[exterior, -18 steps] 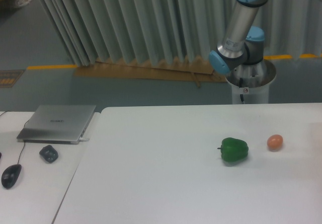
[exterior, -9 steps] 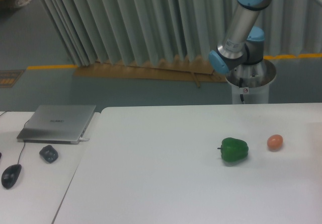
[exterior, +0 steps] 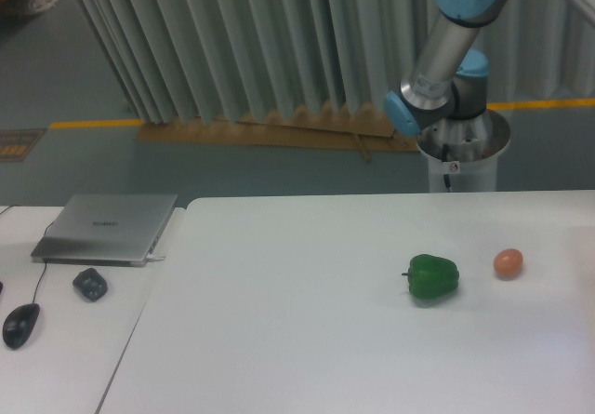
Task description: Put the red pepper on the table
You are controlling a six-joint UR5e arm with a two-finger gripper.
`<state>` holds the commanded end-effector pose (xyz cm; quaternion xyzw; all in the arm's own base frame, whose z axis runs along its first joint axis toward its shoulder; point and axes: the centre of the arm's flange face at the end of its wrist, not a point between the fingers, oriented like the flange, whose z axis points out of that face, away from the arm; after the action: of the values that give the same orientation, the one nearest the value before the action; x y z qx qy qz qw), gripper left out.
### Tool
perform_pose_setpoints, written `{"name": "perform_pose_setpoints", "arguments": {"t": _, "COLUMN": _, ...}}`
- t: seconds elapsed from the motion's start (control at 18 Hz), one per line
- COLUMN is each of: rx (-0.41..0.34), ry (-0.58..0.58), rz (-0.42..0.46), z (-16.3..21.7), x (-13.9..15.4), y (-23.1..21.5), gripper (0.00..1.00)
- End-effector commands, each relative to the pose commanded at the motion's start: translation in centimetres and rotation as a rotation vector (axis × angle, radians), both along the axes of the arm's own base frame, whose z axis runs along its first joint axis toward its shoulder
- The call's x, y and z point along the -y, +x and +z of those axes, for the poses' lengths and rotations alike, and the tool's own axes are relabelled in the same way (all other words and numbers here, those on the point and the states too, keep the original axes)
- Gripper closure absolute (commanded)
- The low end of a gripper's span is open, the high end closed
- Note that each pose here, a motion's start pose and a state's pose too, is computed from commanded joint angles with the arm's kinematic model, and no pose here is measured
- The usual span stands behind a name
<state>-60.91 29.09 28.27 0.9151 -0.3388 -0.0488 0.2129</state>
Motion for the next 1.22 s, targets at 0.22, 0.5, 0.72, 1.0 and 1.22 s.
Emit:
{"name": "perform_pose_setpoints", "arguments": {"t": 0.22, "rx": 0.003, "ry": -0.038, "rz": -0.031, "z": 0.3, "x": 0.3, "y": -0.1, "gripper": 0.0}}
{"name": "perform_pose_setpoints", "arguments": {"t": 0.5, "rx": -0.005, "ry": -0.034, "rz": -0.008, "z": 0.1, "x": 0.3, "y": -0.3, "gripper": 0.0}}
{"name": "perform_pose_setpoints", "arguments": {"t": 0.72, "rx": -0.033, "ry": -0.019, "rz": 0.033, "z": -0.8, "x": 0.1, "y": -0.9, "gripper": 0.0}}
{"name": "perform_pose_setpoints", "arguments": {"t": 1.0, "rx": -0.066, "ry": 0.002, "rz": 0.11, "z": -0.9, "x": 0.1, "y": -1.1, "gripper": 0.0}}
{"name": "perform_pose_setpoints", "arguments": {"t": 1.22, "rx": -0.091, "ry": 0.021, "rz": 0.187, "z": -1.4, "x": 0.1, "y": -1.2, "gripper": 0.0}}
